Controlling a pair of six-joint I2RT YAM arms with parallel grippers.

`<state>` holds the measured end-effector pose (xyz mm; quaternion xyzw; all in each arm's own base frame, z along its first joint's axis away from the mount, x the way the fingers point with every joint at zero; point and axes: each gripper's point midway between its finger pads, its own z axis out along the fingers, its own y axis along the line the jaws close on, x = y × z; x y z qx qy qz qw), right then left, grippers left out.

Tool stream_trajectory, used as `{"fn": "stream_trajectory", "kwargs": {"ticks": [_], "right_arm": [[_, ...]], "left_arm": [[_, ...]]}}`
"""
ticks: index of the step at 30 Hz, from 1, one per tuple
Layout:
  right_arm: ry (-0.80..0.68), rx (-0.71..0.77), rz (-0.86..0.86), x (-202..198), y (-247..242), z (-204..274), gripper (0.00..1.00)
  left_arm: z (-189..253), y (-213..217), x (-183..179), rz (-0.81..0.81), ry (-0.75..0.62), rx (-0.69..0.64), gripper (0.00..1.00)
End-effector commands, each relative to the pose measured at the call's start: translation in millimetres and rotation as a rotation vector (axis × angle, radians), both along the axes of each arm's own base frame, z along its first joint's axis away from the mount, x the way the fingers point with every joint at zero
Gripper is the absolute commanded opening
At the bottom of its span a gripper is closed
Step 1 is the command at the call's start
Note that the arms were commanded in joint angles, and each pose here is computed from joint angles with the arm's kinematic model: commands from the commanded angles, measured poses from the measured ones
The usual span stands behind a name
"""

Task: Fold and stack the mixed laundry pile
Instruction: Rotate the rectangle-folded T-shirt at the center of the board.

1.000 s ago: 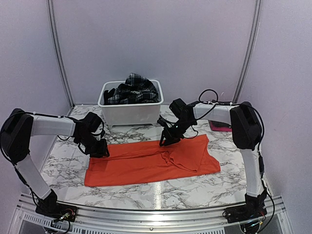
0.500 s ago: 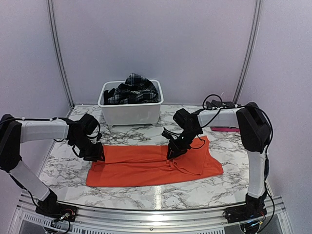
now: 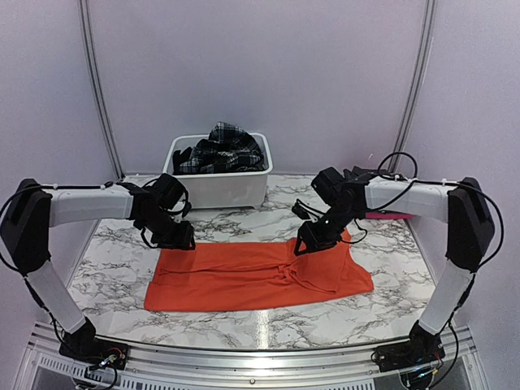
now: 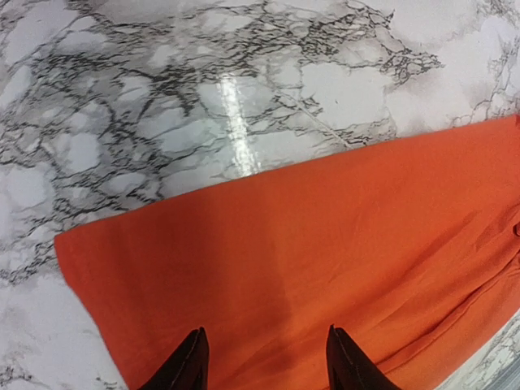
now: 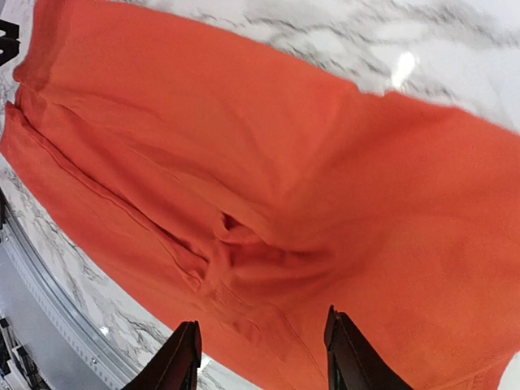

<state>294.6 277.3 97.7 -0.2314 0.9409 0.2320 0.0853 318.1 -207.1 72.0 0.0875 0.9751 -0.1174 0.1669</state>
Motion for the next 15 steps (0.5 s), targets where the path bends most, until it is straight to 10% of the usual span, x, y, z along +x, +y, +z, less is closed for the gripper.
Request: {"fn": "stream_trajectory", "kwargs": {"ticks": [1, 15], "right_arm": [[0.086, -0.078, -0.149, -15.4, -35.6, -35.3, 0.48], [0.137, -0.099, -0.334, 46.6, -100.8, -94.2, 0.47]], "left_arm": [[-29.4, -2.0, -0.8, -0.038, 0.051, 0.072, 0.51], [-67.1, -0.3, -73.4, -0.051, 0.199, 0.118, 0.46]]}}
